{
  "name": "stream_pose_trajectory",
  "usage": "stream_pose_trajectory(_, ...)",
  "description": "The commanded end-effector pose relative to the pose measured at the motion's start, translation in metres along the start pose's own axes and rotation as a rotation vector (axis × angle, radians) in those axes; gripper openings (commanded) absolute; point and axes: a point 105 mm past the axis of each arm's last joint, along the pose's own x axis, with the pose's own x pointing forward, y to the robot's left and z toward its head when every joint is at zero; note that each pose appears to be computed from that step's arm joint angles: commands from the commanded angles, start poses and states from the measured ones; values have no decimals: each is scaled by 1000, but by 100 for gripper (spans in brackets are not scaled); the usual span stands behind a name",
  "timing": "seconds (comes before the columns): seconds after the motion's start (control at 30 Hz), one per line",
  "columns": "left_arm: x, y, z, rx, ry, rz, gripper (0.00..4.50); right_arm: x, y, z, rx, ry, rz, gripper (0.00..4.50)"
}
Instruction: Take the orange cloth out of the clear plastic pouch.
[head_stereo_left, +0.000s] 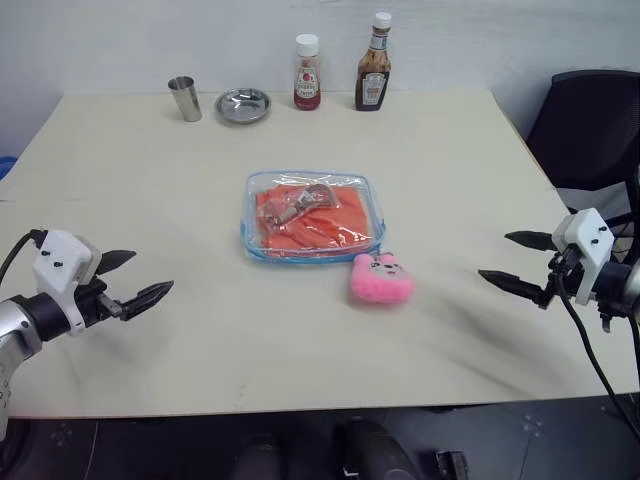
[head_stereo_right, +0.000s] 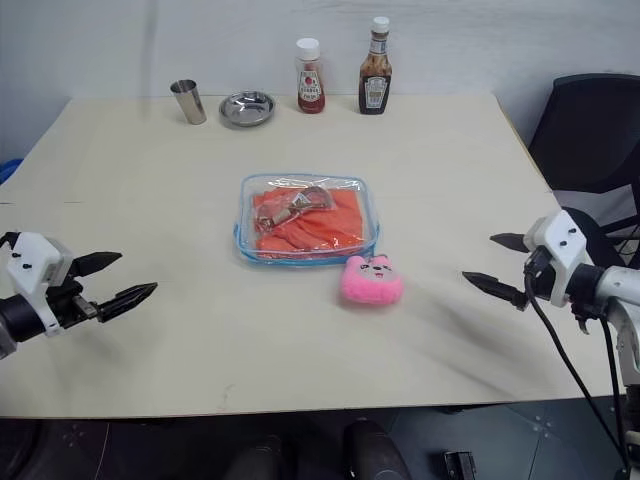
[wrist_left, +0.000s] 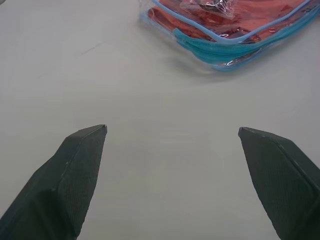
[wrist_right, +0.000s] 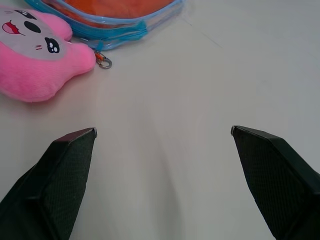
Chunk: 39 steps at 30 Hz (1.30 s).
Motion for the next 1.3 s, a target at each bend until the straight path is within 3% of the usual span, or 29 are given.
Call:
stream_pose_trajectory(0.03, 3, -6, 6, 25, -22, -4, 448, -2, -2, 13, -24, -29, -11, 450)
stream_pose_trajectory(0.6, 22, -18, 30, 88, -94, -116, 448, -2, 15, 21, 10, -55, 36, 450)
stream_pose_trajectory(0.93, 124, -39, 92, 252, -163, -280, 448, 25, 67, 64, -54, -156, 175, 450)
stream_pose_trajectory(1.3, 214, -58, 100, 360, -95, -323, 448, 29, 86, 79, -77, -210, 169, 450)
